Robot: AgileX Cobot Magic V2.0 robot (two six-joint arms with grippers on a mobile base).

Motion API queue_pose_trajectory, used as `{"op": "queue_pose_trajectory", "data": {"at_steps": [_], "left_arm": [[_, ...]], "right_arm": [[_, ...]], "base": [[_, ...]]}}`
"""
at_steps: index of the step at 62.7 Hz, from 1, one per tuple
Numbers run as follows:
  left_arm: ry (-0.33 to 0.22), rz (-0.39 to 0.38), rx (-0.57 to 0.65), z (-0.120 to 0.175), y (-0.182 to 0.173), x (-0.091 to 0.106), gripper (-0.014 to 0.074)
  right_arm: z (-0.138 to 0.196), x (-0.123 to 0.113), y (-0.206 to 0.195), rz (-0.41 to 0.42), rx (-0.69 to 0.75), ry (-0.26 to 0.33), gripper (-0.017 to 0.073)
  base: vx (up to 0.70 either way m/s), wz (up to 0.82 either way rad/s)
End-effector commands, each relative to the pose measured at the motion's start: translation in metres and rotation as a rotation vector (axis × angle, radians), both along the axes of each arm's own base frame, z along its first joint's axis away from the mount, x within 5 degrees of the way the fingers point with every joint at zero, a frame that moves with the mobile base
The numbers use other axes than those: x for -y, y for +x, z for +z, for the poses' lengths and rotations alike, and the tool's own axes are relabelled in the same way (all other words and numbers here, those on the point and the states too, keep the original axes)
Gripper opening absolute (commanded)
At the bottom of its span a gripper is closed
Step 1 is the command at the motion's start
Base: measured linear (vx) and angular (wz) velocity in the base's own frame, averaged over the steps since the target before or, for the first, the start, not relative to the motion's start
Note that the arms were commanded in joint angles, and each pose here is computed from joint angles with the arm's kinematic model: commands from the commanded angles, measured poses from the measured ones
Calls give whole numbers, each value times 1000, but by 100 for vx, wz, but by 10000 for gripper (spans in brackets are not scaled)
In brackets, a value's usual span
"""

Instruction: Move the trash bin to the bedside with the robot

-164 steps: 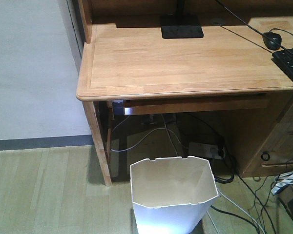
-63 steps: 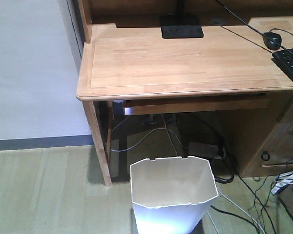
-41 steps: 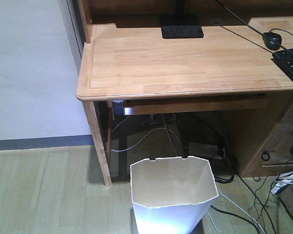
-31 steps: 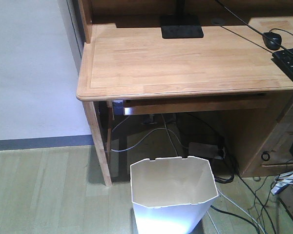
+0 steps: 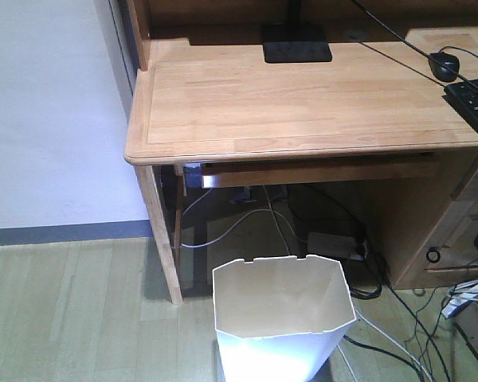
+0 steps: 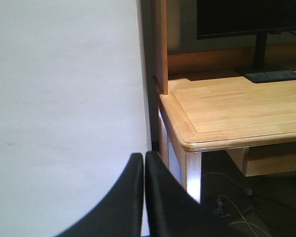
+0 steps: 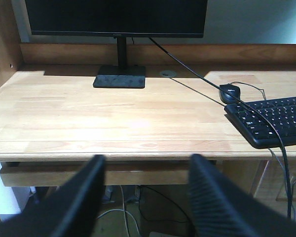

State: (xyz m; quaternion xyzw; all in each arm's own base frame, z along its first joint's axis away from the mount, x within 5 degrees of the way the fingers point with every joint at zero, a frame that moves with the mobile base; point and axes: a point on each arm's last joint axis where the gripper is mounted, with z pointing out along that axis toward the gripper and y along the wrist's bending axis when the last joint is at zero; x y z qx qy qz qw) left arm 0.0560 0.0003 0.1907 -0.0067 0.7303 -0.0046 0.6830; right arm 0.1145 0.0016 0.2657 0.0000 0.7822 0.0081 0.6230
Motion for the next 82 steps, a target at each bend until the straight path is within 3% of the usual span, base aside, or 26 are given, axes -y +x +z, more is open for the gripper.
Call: {"op": "queue_pose_trajectory", "data": {"at_steps": [1,15,22,52,63,82], "left_arm": [[-9,0,101,15,-1,0,-6],[-9,0,101,15,-1,0,-6],[-9,0,101,15,-1,0,-6],[-9,0,101,15,-1,0,-6],[-9,0,101,15,-1,0,-6],[-9,0,101,15,-1,0,-6]], "right_arm": [[18,0,3,5,109,-9,493],[20,0,4,-1,129,27,521],[17,0,10,1,95,18,521],[8,-2,95,-12,-382,42,521],[-15,-4,125,1,-530,30,521],[-81,-10,176,114,-813,-17,521]], "base": [[0,0],[0,0],[0,0],[0,0],[0,0],[0,0]]}}
